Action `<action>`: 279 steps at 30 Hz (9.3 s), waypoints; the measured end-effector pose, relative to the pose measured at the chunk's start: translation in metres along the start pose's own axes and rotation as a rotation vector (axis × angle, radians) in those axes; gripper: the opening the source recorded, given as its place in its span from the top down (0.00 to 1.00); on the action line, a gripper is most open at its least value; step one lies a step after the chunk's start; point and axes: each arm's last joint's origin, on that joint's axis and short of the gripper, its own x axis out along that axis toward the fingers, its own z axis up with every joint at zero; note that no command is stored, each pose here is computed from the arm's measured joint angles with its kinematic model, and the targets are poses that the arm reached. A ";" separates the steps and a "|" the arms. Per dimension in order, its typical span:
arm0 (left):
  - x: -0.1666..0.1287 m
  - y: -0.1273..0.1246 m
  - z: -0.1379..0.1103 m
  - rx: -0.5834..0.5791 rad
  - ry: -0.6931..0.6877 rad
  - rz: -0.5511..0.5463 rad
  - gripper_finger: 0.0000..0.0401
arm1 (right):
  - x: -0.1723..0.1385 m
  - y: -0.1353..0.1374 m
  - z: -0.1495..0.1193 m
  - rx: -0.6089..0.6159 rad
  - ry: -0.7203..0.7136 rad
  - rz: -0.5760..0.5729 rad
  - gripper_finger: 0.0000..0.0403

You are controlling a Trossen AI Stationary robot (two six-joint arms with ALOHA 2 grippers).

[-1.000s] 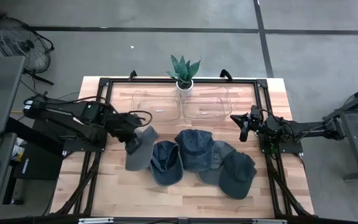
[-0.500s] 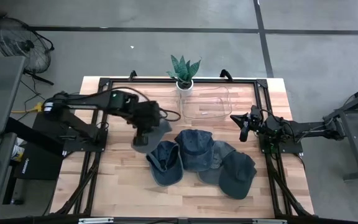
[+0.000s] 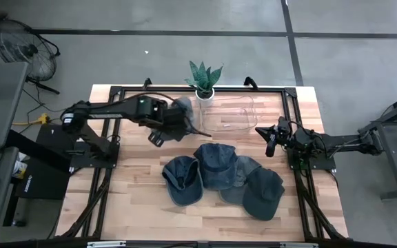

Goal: Pick & Place hat
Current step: Put the left gray cap into the left transparent bin, then put the left dark blue cap into the right transparent bin

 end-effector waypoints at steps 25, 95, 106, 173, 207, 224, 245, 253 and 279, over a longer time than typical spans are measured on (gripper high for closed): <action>0.080 0.015 -0.033 0.368 -0.002 -0.038 1.00 | 0.000 0.000 0.000 0.000 0.000 -0.001 0.99; 0.128 -0.028 -0.071 0.142 -0.039 0.018 0.47 | 0.000 0.000 0.000 0.000 -0.001 0.000 0.99; 0.096 -0.028 -0.070 0.097 -0.112 0.140 0.29 | 0.000 0.000 0.000 0.000 0.000 0.000 0.99; 0.105 -0.201 -0.015 -0.261 -0.478 -0.201 0.46 | 0.000 0.000 0.000 0.001 -0.001 0.000 0.99; 0.115 -0.205 0.000 -0.425 -0.544 -0.353 0.98 | 0.000 0.000 0.000 0.001 -0.001 0.000 0.99; 0.059 -0.165 0.037 -0.587 -0.754 -0.435 0.99 | 0.000 0.000 0.000 0.001 -0.001 0.000 0.99; 0.014 -0.066 0.039 -1.239 -1.165 -0.766 0.99 | 0.000 0.000 0.000 0.001 -0.002 -0.001 0.99; 0.013 -0.044 0.029 -1.290 -1.296 -0.725 0.99 | 0.000 0.001 0.001 0.094 -0.005 0.033 0.99; 0.028 -0.020 0.031 -1.324 -1.477 -0.464 0.99 | -0.005 0.016 0.022 0.698 -0.020 0.410 0.99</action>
